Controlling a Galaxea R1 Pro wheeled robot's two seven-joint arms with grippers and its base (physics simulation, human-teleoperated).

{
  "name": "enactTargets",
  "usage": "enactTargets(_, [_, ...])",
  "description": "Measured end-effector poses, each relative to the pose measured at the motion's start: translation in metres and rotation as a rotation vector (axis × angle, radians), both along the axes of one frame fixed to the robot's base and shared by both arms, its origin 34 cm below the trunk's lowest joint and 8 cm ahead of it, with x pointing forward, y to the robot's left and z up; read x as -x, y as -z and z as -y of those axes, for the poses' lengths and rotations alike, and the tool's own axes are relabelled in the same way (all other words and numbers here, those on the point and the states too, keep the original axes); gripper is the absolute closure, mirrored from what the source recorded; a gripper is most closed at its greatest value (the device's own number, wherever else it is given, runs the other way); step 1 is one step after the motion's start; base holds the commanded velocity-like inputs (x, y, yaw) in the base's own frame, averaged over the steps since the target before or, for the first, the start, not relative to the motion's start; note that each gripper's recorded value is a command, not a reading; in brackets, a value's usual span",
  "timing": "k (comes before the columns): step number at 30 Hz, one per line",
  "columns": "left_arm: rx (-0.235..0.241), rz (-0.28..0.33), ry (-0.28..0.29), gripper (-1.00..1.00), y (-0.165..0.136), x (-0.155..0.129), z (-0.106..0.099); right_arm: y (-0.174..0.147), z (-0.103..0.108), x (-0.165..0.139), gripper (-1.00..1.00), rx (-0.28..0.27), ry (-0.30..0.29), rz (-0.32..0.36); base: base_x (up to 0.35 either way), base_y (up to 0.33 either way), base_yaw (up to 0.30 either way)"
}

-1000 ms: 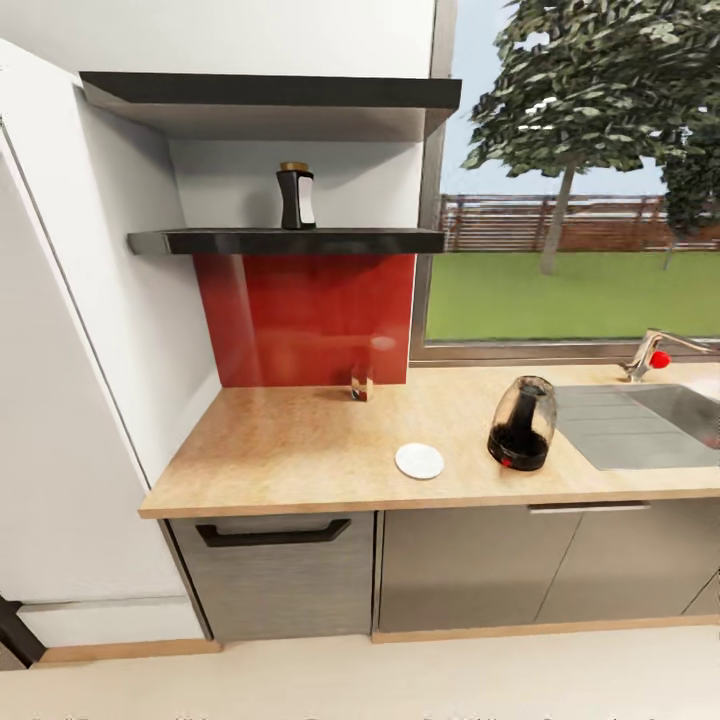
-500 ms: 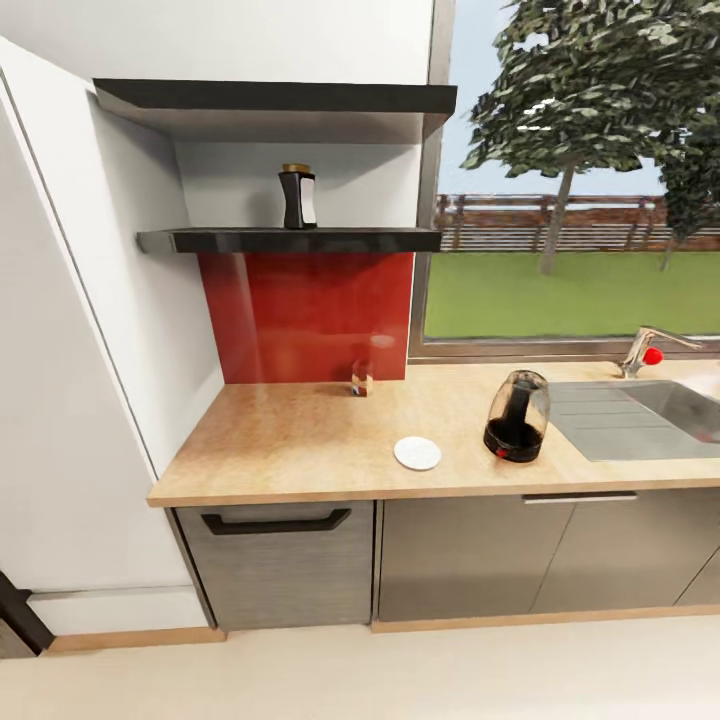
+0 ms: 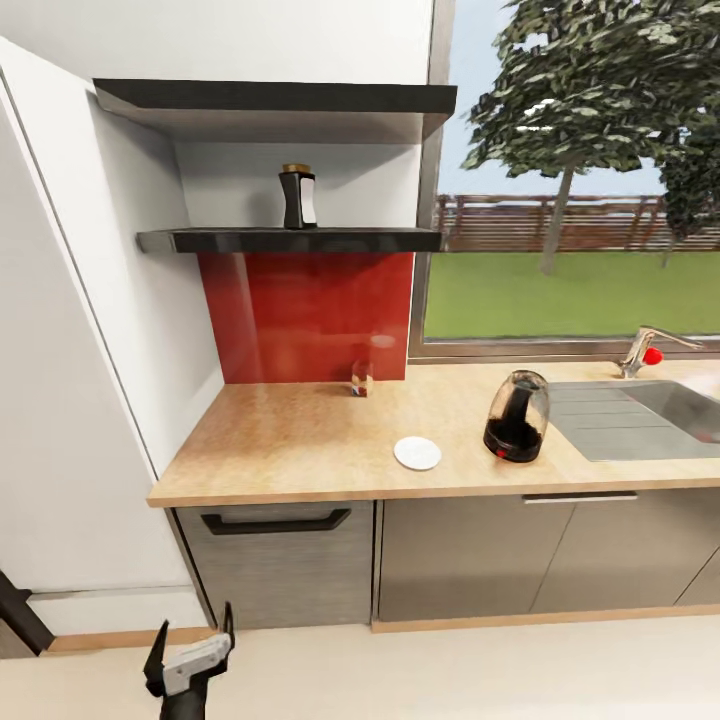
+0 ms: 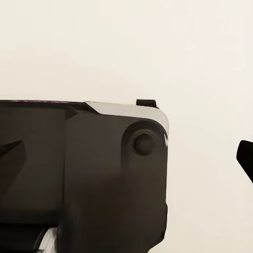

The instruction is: Set up a coffee station on the kitchen countertop: keep the coffee maker on the countertop, move the bottle of coffee from the kitchen shelf to the counter next to the coffee maker, place a paper coffee filter on top of the coffee maker, put the saucer next to the coffee maker with the coffee cup on the saucer, and place the electric kettle next to the coffee maker.

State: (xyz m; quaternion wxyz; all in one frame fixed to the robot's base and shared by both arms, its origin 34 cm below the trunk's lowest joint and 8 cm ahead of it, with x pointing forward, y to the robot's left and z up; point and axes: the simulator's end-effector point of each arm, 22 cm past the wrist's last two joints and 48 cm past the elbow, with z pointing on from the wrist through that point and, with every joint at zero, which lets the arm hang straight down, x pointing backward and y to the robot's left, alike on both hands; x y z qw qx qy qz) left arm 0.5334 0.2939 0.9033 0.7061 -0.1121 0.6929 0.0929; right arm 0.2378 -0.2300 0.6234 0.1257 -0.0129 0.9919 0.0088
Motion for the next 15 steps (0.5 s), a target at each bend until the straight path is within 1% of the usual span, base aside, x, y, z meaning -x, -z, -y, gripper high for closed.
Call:
enactTargets(1, [0.011, 0.033, 0.0, -1.0, -0.012, -0.013, 0.006, 0.0, 0.0, 0.0, -1.0, 0.0, 0.0, 0.0, 0.0, 0.0, 0.0])
enactTargets(4, [0.035, 0.105, 0.0, -1.0, -0.042, -0.041, 0.017, 0.0, 0.0, 0.0, -1.0, 0.0, 0.0, 0.0, 0.0, 0.0, 0.0])
enactTargets(6, [0.055, 0.166, 0.004, -1.0, -0.07, -0.068, 0.029, 0.0, 0.0, 0.0, -1.0, 0.0, 0.0, 0.0, 0.0, 0.0, 0.0])
enactTargets(7, [0.062, 0.179, 0.005, -1.0, -0.077, -0.075, 0.032, 0.0, 0.0, 0.0, -1.0, 0.0, 0.0, 0.0, 0.0, 0.0, 0.0])
enactTargets(9, [0.079, 0.219, 0.028, -1.0, -0.105, -0.101, 0.05, 0.0, -0.001, 0.0, -1.0, -0.001, -0.002, 0.0, 0.0, 0.0, 0.0])
enactTargets(10, [0.082, 0.244, 0.06, -1.0, -0.128, -0.117, 0.066, 0.0, -0.001, 0.0, -1.0, -0.001, -0.002, 0.0, 0.0, 0.0, 0.0])
enactTargets(11, [0.084, 0.254, 0.074, -1.0, -0.136, -0.123, 0.072, 0.0, -0.001, 0.0, -1.0, -0.001, -0.002, 0.0, 0.0, 0.0, 0.0])
enactTargets(12, [0.073, 0.239, 0.155, -1.0, -0.178, -0.147, 0.112, 0.0, -0.001, 0.0, -1.0, -0.001, -0.001, 0.0, 0.0, 0.0, 0.0])
enactTargets(13, [0.057, 0.266, 0.195, -1.0, -0.209, -0.157, 0.133, 0.0, -0.001, 0.0, -1.0, -0.001, -0.002, 0.001, 0.0, 0.0, 0.0])
enactTargets(14, [0.057, 0.261, 0.198, -1.0, -0.215, -0.16, 0.136, 0.0, -0.001, 0.0, -1.0, -0.001, -0.002, 0.0, 0.0, 0.0, 0.0])
enactTargets(15, [0.048, 0.251, 0.207, -1.0, -0.235, -0.171, 0.144, 0.0, -0.001, 0.0, -1.0, -0.001, -0.003, 0.001, 0.0, 0.0, 0.0])
